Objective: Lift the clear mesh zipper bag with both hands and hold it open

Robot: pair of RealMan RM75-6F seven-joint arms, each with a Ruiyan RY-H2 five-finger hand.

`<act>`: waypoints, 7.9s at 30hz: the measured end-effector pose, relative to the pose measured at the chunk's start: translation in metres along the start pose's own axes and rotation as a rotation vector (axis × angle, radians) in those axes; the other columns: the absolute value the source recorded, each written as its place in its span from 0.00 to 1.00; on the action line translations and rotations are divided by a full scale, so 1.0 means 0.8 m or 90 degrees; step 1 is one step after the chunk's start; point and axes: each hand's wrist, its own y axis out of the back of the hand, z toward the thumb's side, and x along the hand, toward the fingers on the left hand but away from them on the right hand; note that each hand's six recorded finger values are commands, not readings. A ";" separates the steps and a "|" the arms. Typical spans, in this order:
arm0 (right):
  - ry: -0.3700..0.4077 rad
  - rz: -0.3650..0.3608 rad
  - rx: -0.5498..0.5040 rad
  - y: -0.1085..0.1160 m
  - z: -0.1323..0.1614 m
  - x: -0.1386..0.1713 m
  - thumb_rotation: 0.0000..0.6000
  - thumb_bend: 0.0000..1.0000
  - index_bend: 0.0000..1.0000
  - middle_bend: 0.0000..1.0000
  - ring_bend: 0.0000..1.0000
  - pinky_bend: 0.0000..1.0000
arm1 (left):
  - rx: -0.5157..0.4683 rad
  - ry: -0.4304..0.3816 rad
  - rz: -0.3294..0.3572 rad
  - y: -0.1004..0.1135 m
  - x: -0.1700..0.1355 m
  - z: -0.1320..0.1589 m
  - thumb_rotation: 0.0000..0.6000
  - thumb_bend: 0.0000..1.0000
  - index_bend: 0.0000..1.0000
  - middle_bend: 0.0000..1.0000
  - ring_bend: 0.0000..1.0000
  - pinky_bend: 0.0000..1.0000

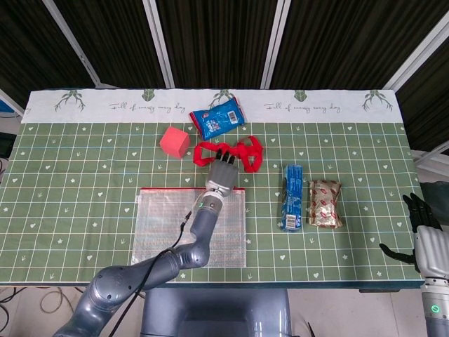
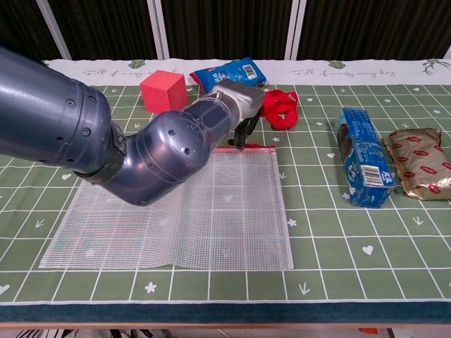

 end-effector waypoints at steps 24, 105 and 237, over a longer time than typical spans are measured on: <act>-0.010 -0.001 -0.003 0.000 -0.003 -0.001 1.00 0.18 0.00 0.00 0.00 0.20 | 0.028 0.003 -0.029 -0.011 0.007 0.003 1.00 0.27 0.53 0.15 0.00 0.00; -0.037 0.197 -0.395 -0.020 0.246 -0.123 1.00 0.37 0.37 0.09 0.00 0.23 | -0.090 -0.105 0.170 0.239 -0.078 0.013 1.00 0.48 0.62 0.20 0.00 0.00; -0.158 0.182 -0.630 0.006 0.332 -0.180 1.00 0.58 0.69 0.26 0.00 0.24 | -0.109 -0.024 0.116 0.184 -0.102 -0.136 1.00 0.48 0.62 0.20 0.00 0.00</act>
